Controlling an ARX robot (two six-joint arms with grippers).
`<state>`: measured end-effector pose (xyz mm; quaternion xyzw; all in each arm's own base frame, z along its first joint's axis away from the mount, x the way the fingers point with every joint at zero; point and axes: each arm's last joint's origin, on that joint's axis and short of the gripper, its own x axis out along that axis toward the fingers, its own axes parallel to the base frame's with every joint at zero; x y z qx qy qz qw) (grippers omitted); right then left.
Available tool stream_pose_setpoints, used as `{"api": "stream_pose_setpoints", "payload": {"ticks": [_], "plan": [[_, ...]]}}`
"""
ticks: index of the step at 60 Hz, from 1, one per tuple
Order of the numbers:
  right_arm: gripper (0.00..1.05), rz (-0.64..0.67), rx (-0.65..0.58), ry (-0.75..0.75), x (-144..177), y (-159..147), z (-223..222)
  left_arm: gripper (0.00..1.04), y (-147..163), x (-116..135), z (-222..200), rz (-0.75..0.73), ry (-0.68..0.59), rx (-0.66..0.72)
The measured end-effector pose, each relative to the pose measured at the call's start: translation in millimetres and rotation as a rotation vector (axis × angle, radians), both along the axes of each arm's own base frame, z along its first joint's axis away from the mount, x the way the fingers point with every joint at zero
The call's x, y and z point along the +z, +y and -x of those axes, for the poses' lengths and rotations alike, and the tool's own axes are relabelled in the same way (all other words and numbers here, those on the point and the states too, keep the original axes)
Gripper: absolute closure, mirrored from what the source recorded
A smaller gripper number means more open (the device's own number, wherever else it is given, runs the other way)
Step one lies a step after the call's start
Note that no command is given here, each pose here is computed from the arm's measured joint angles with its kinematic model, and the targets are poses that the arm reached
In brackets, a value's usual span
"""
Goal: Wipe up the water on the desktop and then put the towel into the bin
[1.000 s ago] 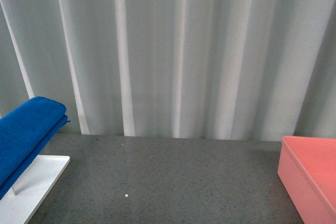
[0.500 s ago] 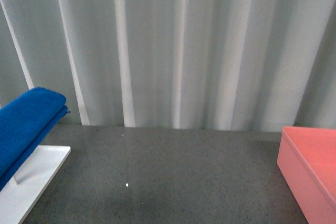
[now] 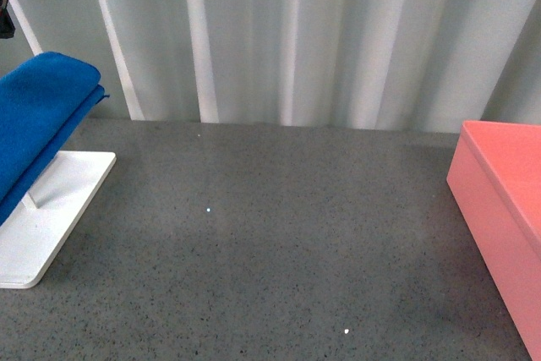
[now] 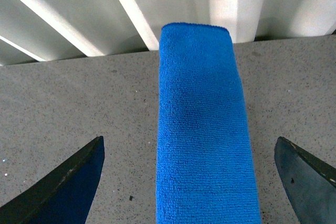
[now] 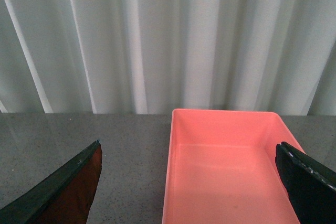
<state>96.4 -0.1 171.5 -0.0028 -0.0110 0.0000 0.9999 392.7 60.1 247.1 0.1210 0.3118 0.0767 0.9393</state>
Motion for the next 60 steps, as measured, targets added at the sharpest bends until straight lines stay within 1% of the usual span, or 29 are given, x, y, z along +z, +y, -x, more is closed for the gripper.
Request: {"api": "stream_pose_setpoints", "payload": {"ticks": [6,11,27,38,52,55,57,60], "plan": [[0.07,0.0,0.0,0.0,0,0,0,0.07,5,-17,-16,-0.002,0.07,0.009],[0.07,0.0,0.0,0.0,0,0,0,0.07,7,-29,-28,-0.005,0.105,0.019],[0.07,0.0,0.0,0.0,0,0,0,0.07,11,-55,-49,-0.025,0.126,0.048],[0.07,0.0,0.0,0.0,0,0,0,0.07,13,-64,-55,-0.038,0.123,0.06],[0.07,0.0,0.0,0.0,0,0,0,0.07,12,-68,-56,-0.004,0.115,0.066],[0.07,0.0,0.0,0.0,0,0,0,0.13,12,-68,-56,-0.002,0.114,0.069],[0.07,0.0,0.0,0.0,0,0,0,0.2,12,-68,-56,0.002,0.115,0.07],[0.07,0.0,0.0,0.0,0,0,0,0.27,13,-68,-55,0.009,0.12,0.075]]}}
